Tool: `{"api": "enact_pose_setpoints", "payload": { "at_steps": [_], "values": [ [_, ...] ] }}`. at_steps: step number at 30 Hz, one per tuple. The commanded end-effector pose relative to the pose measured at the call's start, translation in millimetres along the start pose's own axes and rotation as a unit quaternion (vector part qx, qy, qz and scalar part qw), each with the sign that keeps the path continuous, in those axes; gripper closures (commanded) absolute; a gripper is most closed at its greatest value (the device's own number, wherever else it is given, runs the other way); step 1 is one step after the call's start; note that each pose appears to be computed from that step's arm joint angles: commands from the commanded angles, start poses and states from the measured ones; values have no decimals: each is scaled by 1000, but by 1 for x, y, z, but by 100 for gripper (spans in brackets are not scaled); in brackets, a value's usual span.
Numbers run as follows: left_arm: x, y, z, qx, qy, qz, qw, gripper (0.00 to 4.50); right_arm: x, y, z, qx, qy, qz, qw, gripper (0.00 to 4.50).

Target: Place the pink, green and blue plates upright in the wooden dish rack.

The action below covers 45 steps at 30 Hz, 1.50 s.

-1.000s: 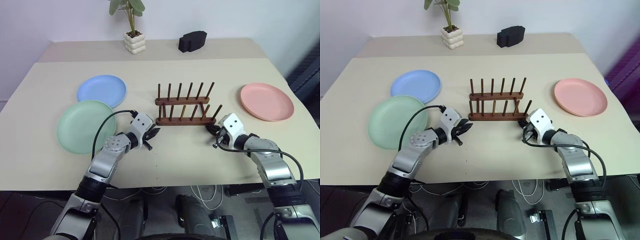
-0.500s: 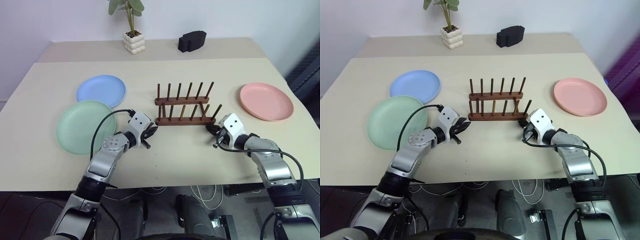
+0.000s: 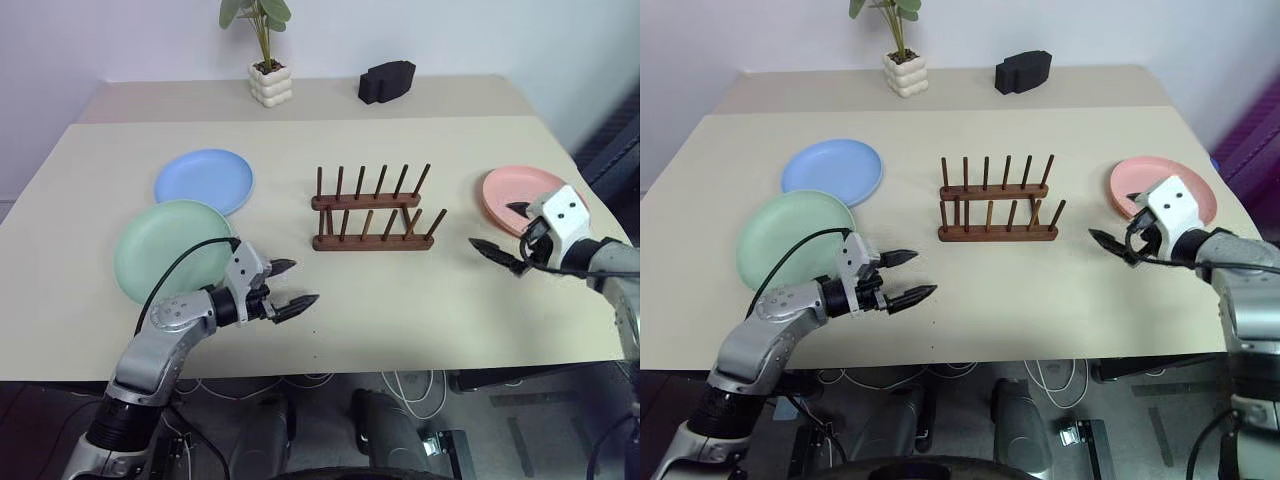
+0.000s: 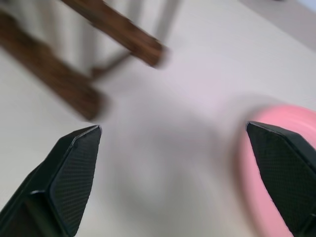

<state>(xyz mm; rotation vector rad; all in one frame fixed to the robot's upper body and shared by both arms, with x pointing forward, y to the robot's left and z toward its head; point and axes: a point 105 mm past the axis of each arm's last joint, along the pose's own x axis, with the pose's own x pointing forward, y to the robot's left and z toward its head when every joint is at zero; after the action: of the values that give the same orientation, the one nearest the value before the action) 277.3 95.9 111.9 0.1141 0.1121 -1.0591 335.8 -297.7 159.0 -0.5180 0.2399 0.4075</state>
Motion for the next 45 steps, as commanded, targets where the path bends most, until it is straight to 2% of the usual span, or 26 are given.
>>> {"api": "enact_pose_setpoints", "payload": {
  "at_steps": [1,7,15,18,24,25,30,33,39,42,45],
  "values": [
    [4,-5,16,19,-23,-12,999,2,6,-12,-7,-1,15,-21,1000,0],
    [12,-19,18,20,-29,-42,999,2,25,-26,-27,22,61,-24,998,0],
    [3,-15,6,17,-27,-44,999,2,41,-36,-45,48,99,-27,994,0],
    [0,-12,0,25,-26,-41,998,0,44,-39,-47,41,106,-33,993,81],
    [1,-18,1,41,-39,-42,998,0,45,-42,-46,24,104,-41,993,384],
    [2,-19,5,46,-47,-41,997,0,45,-42,-46,21,104,-42,994,446],
    [6,-23,16,60,-66,-43,995,0,41,-44,-44,-3,97,-54,994,446],
    [10,-21,21,62,-74,-40,995,0,34,-55,-29,-55,77,-88,992,446],
    [13,6,43,77,-118,28,990,0,15,-65,42,-107,-48,-134,984,446],
    [10,15,56,72,-132,34,988,0,5,-45,92,-121,-148,-99,977,446],
    [7,19,62,71,-131,33,988,0,-5,-26,123,-91,-221,-49,970,446]
  ]
}}
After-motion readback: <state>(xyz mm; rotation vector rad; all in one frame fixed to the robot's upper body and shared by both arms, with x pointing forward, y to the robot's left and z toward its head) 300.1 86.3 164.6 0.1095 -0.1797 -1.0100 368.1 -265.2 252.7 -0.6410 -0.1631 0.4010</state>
